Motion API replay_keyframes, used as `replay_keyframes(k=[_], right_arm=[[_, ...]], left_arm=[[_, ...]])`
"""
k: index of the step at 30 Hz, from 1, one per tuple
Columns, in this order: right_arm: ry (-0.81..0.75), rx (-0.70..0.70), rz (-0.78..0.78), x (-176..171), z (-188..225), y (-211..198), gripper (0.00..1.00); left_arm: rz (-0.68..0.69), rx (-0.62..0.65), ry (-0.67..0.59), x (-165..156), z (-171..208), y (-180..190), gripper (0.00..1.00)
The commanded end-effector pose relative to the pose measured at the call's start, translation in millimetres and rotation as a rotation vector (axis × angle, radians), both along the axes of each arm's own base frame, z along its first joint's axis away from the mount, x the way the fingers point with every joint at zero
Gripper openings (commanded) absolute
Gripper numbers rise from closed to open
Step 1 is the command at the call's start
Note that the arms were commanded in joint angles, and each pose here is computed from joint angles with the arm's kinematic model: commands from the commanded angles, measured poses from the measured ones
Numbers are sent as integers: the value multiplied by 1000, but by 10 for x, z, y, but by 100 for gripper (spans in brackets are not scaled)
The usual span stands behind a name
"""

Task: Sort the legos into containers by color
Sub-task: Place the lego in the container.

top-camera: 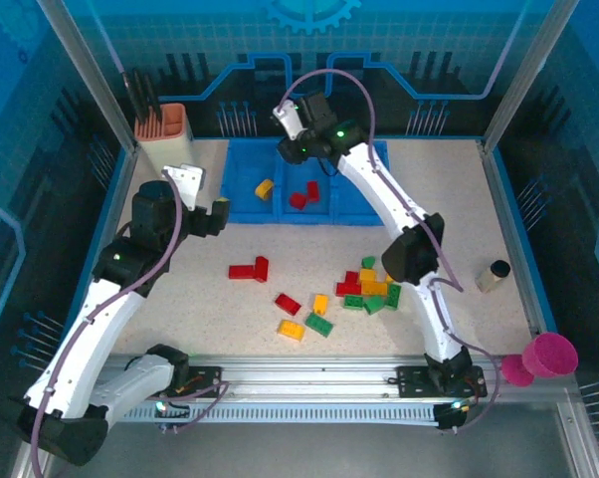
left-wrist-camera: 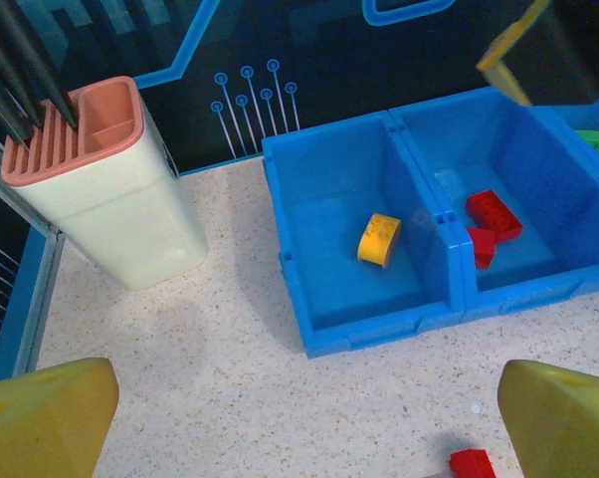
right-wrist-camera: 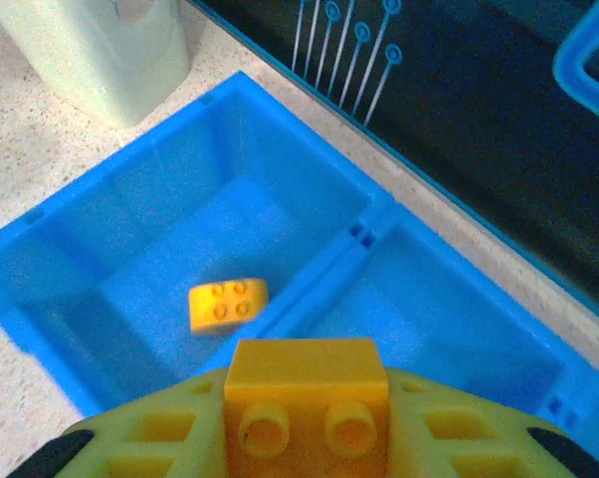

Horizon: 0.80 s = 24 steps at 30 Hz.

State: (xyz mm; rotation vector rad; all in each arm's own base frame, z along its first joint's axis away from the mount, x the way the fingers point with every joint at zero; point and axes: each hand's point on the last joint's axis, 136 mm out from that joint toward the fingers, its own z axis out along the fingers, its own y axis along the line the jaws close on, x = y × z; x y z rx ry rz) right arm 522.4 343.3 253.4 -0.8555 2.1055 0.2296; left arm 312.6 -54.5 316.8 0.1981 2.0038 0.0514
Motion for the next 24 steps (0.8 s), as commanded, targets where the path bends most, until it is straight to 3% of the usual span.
replay_keyframes(k=[1,8,13,24], right_arm=[[-44,16,107,-2,-49,310,36],[-78,164,239,-51,-290,894,36],[-58,98,277,-111,-783,1169,36],[-16,-32,275,-61,-1523,1195,44]], left_arm=[[12,-13,-16,11,63,29,99],[-16,-40,44,149,-140,-84,99],[-29,-25,70,171,-229,-106,99],[-26,-11,100,97,-354,-74,99]])
